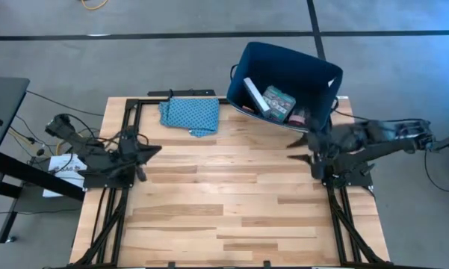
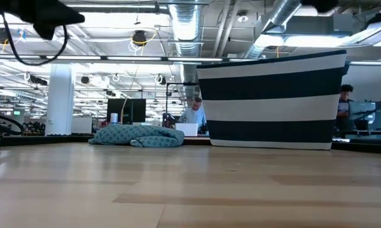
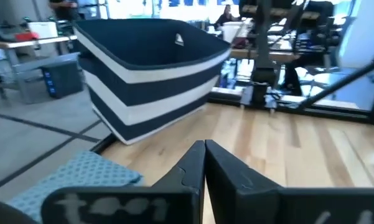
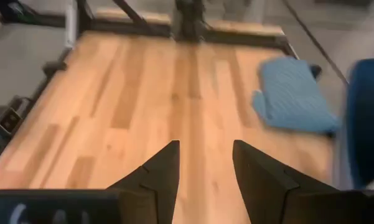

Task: Pick & place medical supplies in basket/bin
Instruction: Return to Home Position

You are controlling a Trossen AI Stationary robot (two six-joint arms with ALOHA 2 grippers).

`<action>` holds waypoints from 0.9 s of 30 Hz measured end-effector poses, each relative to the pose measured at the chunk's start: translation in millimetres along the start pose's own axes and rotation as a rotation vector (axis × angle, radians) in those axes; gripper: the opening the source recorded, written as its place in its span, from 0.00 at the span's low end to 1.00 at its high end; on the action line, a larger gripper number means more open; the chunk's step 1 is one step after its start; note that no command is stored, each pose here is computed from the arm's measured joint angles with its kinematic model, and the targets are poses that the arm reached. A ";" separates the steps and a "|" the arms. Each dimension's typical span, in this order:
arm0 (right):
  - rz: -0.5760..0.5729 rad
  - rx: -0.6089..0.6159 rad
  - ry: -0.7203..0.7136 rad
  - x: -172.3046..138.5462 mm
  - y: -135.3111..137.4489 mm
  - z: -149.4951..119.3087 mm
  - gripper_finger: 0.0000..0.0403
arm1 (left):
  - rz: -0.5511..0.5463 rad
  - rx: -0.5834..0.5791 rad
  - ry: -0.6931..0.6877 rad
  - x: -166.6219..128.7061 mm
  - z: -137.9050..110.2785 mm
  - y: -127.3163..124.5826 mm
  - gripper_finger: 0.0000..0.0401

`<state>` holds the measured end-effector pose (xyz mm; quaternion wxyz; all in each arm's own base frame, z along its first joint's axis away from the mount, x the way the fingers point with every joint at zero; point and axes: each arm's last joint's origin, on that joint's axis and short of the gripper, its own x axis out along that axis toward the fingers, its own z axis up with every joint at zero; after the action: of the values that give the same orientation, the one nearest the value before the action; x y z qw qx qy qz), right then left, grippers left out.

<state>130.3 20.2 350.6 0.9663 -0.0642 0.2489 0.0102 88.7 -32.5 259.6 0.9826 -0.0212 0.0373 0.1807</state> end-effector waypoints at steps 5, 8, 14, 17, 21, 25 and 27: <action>0.040 -0.014 -0.242 16.9 12.5 -61.0 0.34 | -0.130 -0.042 -0.062 1.1 -32.1 -0.9 0.00; 0.051 -0.024 -0.358 24.7 16.6 -89.3 0.34 | -0.264 -0.034 -0.133 5.1 -57.3 -7.9 0.00; 0.032 -0.019 -0.540 35.5 19.2 -129.1 0.34 | -0.281 -0.005 -0.245 6.1 -67.3 -8.6 0.00; 0.038 0.019 -0.581 37.7 19.7 -143.4 0.34 | -0.261 0.010 -0.304 4.4 -58.8 -7.1 0.00; 0.044 0.056 -0.621 41.1 20.5 -157.5 0.35 | -0.325 0.028 -0.375 1.9 -52.1 -7.8 0.00; 0.048 0.062 -0.607 49.9 22.7 -165.9 0.35 | -0.363 0.033 -0.370 1.9 -53.4 -9.1 0.00; 0.056 0.080 -0.583 54.3 23.8 -171.3 0.35 | -0.365 0.042 -0.348 2.7 -55.9 -9.7 0.00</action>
<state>94.4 21.0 172.9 0.9982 -0.0136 -0.0371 0.0449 91.0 -43.7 203.9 0.9908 0.0243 -0.1330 0.0004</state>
